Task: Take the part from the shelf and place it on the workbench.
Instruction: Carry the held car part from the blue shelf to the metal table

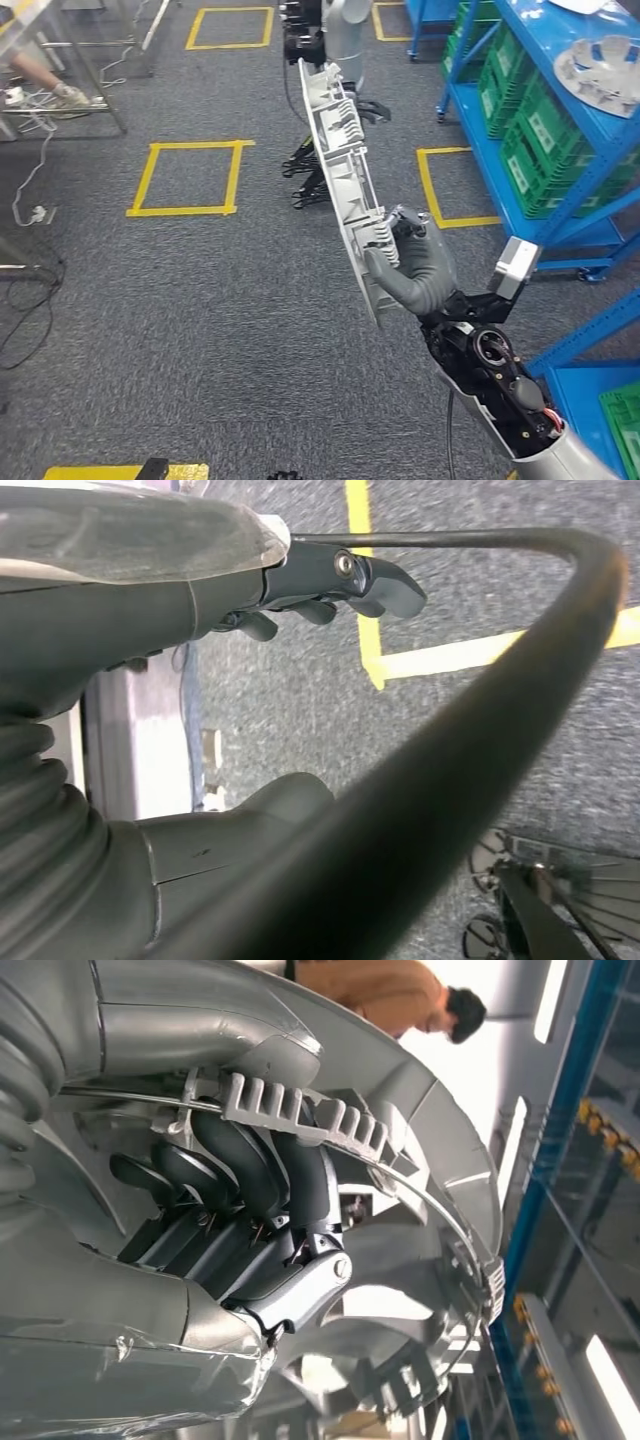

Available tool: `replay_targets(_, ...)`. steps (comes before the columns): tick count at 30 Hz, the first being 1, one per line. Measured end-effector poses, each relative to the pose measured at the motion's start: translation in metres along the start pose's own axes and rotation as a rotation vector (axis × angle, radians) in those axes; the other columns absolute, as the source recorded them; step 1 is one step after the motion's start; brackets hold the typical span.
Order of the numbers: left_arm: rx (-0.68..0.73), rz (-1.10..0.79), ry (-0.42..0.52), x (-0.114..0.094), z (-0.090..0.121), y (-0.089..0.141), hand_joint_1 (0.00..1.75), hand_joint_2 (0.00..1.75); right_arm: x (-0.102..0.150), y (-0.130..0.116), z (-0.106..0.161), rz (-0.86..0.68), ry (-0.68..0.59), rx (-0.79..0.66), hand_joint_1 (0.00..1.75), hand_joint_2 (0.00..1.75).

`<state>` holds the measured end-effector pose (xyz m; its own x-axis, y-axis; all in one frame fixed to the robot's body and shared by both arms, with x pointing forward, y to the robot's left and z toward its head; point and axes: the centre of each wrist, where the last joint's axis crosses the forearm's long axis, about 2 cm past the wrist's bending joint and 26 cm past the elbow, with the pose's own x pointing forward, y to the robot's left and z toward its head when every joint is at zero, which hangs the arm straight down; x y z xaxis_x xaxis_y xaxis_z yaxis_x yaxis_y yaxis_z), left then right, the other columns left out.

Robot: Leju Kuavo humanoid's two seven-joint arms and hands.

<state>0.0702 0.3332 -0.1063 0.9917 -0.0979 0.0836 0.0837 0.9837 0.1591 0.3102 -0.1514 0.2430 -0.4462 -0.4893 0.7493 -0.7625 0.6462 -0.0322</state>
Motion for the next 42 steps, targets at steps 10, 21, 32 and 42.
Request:
replay_targets(10, 0.006, 0.002, 0.004, -0.0004, -0.0003, 0.0036, 0.0, 1.75, -0.0008, 0.0009, 0.0015, 0.0, 0.003, 0.007, 1.75, 1.75)
replay_targets(21, 0.008, -0.004, 0.0, 0.0012, -0.0002, 0.005, 0.0, 1.75, -0.0001, -0.0016, 0.0032, 0.003, 0.002, -0.008, 1.75, 1.75)
replay_targets(32, 0.014, -0.021, 0.005, -0.0018, -0.0006, 0.0081, 0.0, 1.75, 0.0016, -0.0052, 0.0065, 0.011, 0.002, -0.045, 1.75, 1.75)
replay_targets(42, 0.012, -0.033, 0.015, -0.0008, -0.0006, 0.0092, 0.0, 1.75, 0.004, -0.0067, 0.009, 0.015, -0.004, -0.062, 1.75, 1.75)
